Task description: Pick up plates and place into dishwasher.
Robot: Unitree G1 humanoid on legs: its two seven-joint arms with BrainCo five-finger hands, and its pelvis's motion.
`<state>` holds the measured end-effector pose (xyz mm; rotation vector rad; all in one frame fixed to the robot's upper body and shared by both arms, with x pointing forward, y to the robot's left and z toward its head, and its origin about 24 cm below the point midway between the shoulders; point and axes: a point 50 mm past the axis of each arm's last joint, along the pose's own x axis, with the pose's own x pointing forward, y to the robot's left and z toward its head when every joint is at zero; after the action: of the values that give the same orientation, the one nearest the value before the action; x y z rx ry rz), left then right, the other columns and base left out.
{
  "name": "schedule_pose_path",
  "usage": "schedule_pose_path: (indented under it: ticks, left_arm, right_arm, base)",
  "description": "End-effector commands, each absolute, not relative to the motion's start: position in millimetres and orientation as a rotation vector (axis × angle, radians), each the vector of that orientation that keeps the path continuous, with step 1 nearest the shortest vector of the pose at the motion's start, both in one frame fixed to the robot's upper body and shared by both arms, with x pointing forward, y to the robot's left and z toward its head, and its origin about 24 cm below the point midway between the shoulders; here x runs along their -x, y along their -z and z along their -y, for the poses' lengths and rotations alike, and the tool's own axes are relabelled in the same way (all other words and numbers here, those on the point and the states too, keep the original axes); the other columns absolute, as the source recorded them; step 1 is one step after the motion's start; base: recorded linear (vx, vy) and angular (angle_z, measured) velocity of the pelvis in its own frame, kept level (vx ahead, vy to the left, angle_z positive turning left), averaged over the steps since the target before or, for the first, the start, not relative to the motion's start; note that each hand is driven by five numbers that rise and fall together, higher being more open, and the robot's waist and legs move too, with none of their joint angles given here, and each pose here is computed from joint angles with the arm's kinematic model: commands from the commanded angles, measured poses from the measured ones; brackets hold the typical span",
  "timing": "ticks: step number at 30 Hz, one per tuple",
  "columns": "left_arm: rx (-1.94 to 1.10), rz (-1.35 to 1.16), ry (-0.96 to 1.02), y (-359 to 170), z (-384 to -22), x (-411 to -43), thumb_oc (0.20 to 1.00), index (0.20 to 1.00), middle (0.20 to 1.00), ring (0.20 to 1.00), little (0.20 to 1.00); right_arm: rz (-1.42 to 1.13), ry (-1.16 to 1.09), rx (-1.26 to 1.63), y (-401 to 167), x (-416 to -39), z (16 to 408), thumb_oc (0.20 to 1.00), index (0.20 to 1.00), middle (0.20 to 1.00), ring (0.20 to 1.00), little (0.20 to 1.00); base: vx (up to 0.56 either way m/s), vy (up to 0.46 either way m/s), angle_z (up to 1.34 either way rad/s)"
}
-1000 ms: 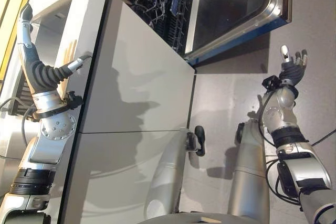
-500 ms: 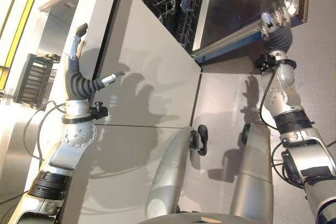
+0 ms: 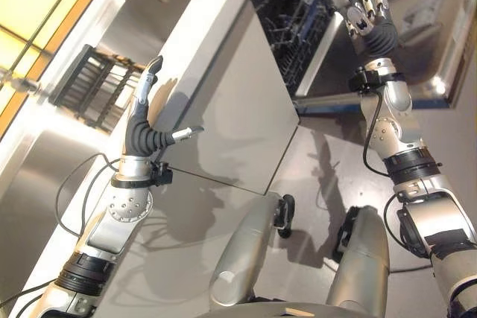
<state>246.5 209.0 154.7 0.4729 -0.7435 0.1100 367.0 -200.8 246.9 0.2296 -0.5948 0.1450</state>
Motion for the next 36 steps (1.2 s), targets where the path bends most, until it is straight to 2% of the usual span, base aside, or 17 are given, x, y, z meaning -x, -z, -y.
schedule_pose_path:
  ticks: [1, 8, 9, 12, 16, 23, 27, 36]
  left_arm:
    - [-0.645, 0.581, -0.375, -166.2, -299.5, -243.0, 1.000, 1.000, 1.000, 1.000, 1.000]
    - [-0.602, 0.555, -0.369, -149.7, -288.7, -244.4, 1.000, 1.000, 1.000, 1.000, 1.000]
    - [-0.603, 0.555, -0.369, -149.6, -288.6, -244.4, 1.000, 1.000, 1.000, 1.000, 1.000]
    - [-0.562, 0.564, -0.430, -147.8, -285.7, -246.5, 1.000, 1.000, 1.000, 1.000, 1.000]
    - [-0.536, 0.571, -0.474, -148.7, -282.8, -246.7, 1.000, 1.000, 1.000, 1.000, 1.000]
    - [-0.541, 0.525, -0.518, -139.5, -294.2, -229.6, 1.000, 1.000, 1.000, 1.000, 1.000]
    - [-0.551, 0.483, -0.504, -131.2, -301.0, -221.2, 1.000, 1.000, 1.000, 1.000, 1.000]
    - [-0.552, 0.470, -0.514, -126.4, -296.3, -223.3, 1.000, 1.000, 1.000, 1.000, 1.000]
  right_arm:
    - [0.793, -0.028, -0.231, -287.5, -355.7, 205.7, 1.000, 1.000, 1.000, 1.000, 1.000]
    - [0.699, 0.356, -0.188, -242.9, -351.5, 241.9, 1.000, 1.000, 1.000, 1.000, 1.000]
    - [0.699, 0.358, -0.188, -242.5, -351.3, 241.7, 1.000, 1.000, 1.000, 1.000, 1.000]
    - [0.702, 0.540, -0.106, -224.0, -334.6, 247.0, 1.000, 1.000, 1.000, 1.000, 1.000]
    - [0.711, 0.658, -0.030, -207.3, -314.6, 248.6, 1.000, 1.000, 1.000, 1.000, 1.000]
    - [0.667, 0.626, -0.002, -157.1, -263.1, 246.3, 1.000, 1.000, 1.000, 1.000, 1.000]
    - [0.674, 0.583, 0.011, -150.2, -245.0, 241.7, 1.000, 1.000, 1.000, 1.000, 1.000]
    - [0.616, 0.478, -0.002, -145.2, -243.3, 241.5, 1.000, 1.000, 1.000, 1.000, 1.000]
  base:
    - [0.10, -0.003, 0.49]
    - [0.02, 0.078, 0.17]
    - [-0.07, 0.100, -0.20]
    - [-0.13, 0.126, -0.21]
    - [-0.05, 0.082, -0.34]
    - [0.09, -0.007, -0.37]
    - [0.16, -0.091, -0.09]
    - [0.11, -0.162, 0.10]
